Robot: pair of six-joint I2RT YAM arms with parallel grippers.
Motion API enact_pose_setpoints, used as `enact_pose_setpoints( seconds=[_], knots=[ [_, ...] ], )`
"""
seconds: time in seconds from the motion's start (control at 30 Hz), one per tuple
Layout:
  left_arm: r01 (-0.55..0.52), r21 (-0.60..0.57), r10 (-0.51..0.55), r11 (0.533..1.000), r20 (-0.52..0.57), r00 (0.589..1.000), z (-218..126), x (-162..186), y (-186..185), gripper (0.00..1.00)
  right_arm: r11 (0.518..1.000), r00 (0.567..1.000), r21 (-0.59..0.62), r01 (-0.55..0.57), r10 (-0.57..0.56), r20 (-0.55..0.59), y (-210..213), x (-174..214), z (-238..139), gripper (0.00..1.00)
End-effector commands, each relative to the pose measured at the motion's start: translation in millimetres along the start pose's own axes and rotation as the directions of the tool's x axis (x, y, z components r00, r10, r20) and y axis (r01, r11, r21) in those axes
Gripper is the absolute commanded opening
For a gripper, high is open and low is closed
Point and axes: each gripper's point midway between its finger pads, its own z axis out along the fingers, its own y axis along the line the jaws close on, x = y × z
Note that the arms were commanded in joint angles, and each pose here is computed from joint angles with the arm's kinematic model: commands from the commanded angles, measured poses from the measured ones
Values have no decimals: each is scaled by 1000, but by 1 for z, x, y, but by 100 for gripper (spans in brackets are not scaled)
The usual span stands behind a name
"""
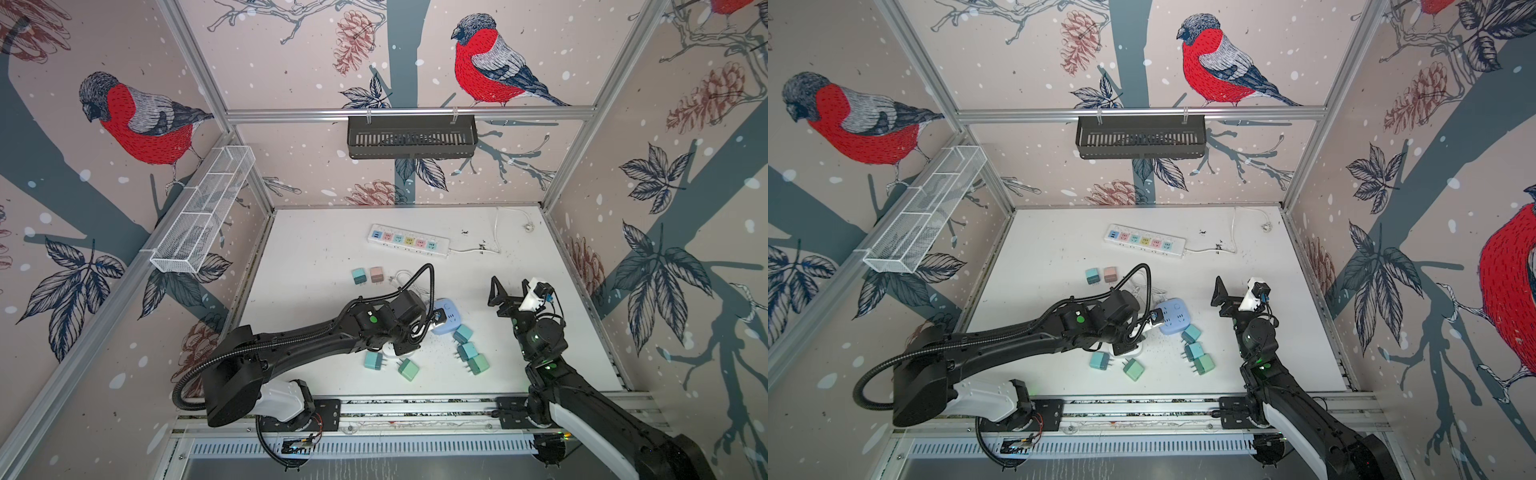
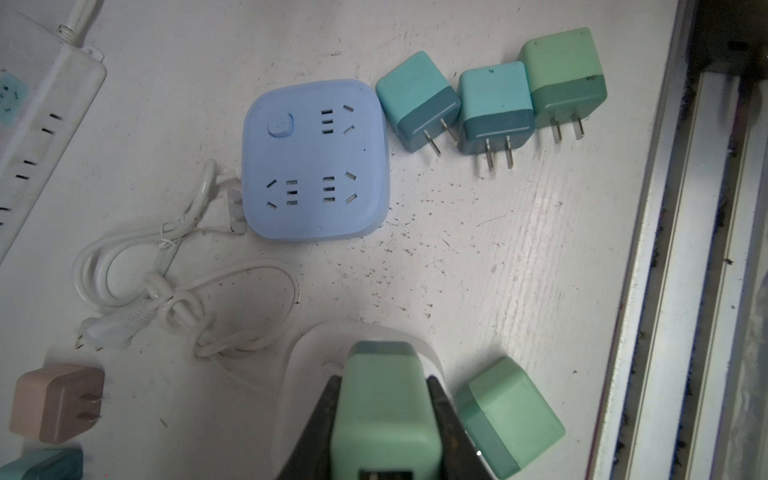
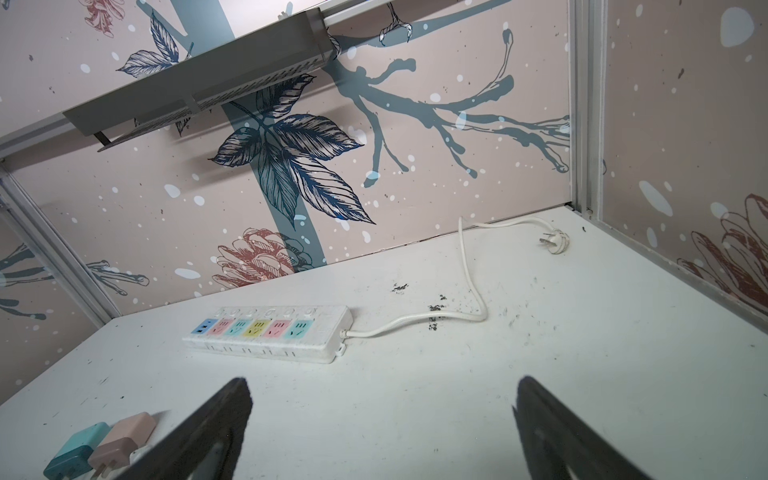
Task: Insert the plug
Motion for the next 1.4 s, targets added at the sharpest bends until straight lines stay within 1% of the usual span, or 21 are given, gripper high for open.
enact_pose_setpoints(
  seconds=[0.0, 0.13, 0.23, 0.37, 0.47, 0.6, 0.73, 0.97, 1.07, 1.2, 1.37],
  knots=[
    [30, -43, -32, 999, -29, 999, 0, 13, 4, 0, 1000, 1000, -19, -2, 2, -6, 1, 7, -3, 100],
    [41, -73, -42, 996, -22, 999, 8, 16, 8, 0, 1000, 1000, -30, -1, 0, -19, 3, 9, -2, 100],
    [48, -34, -51, 998, -105, 993, 20, 32, 0, 0, 999, 999, -47, 5, -7, -34, 7, 11, 0, 100],
    [45, -61, -56, 997, -191, 980, 27, 46, 5, 0, 999, 998, -47, 12, -15, -55, 8, 14, 4, 100],
    [44, -83, -58, 996, -175, 983, 26, 45, 8, 0, 999, 997, -51, 20, -24, -73, 10, 16, 9, 100],
    [46, -71, -55, 996, -131, 990, 23, 39, 6, 0, 997, 996, -75, 27, -33, -80, 14, 17, 11, 100],
    [45, -70, -54, 997, -141, 988, 22, 40, 6, 0, 996, 997, -89, 28, -35, -75, 17, 17, 10, 100],
    [37, -27, -41, 999, -176, 984, 23, 38, 1, 0, 995, 997, -97, 29, -36, -71, 18, 16, 9, 100],
    [35, -40, -42, 999, -188, 981, 22, 38, 4, 0, 994, 997, -104, 31, -38, -67, 19, 16, 8, 100],
    [46, -47, -52, 998, -153, 987, 15, 33, 5, 0, 993, 997, -116, 32, -40, -61, 21, 15, 7, 100],
    [64, -41, -69, 997, -141, 988, 11, 32, 3, 0, 993, 998, -116, 31, -38, -52, 20, 14, 4, 100]
  ],
)
